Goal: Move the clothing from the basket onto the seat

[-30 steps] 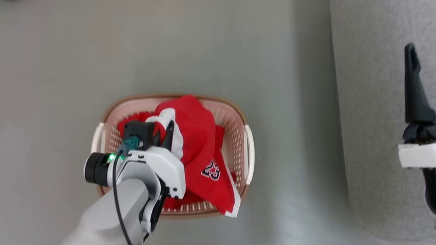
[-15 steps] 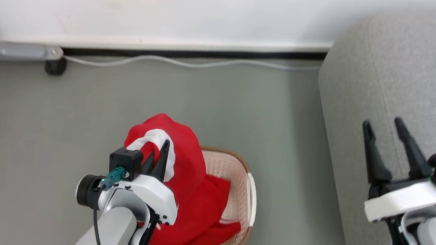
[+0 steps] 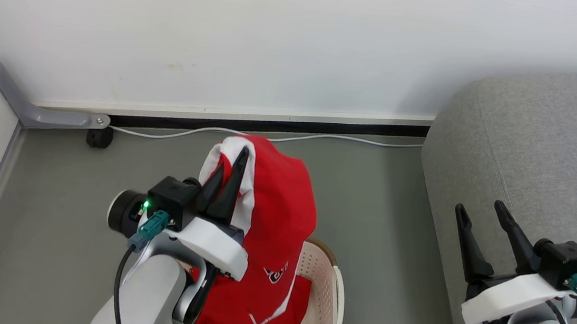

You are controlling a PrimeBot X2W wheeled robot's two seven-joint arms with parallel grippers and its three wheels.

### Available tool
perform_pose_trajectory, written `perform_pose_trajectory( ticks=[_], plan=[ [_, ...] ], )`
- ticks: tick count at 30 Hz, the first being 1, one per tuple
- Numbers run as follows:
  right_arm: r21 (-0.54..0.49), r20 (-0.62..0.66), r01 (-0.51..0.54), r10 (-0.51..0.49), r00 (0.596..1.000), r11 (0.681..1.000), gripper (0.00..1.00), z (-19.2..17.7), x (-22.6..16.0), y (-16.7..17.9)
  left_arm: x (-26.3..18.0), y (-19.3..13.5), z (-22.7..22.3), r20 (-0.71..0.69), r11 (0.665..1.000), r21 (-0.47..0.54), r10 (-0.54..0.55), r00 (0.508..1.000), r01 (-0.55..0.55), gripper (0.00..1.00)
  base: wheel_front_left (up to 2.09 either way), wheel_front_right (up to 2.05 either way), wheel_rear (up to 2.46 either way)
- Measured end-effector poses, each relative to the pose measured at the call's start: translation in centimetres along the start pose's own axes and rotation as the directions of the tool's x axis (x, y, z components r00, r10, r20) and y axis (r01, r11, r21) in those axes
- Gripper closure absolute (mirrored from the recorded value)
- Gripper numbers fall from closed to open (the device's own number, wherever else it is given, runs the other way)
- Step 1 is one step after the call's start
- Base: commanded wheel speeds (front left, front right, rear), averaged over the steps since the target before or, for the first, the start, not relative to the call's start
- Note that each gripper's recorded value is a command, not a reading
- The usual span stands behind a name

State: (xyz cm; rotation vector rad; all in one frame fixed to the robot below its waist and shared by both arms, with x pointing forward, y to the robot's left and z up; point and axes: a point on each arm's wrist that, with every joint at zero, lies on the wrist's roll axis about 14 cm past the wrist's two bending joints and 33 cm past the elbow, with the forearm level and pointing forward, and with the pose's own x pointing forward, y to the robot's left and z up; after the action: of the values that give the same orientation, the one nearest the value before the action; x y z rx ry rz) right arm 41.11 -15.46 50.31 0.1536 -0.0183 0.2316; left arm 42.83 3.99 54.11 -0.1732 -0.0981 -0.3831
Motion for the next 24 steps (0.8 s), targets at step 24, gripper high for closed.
perform_pose_trajectory(
  ticks=[24],
  plan=[
    [0.068,0.061,-0.128,0.124,0.99,0.989,0.0,1.3,1.3,4.1,4.1,-5.4,9.8,0.221,0.972,0.136,-0.217,0.951,0.191,1.0,0.0,0.0,0.0]
  ],
)
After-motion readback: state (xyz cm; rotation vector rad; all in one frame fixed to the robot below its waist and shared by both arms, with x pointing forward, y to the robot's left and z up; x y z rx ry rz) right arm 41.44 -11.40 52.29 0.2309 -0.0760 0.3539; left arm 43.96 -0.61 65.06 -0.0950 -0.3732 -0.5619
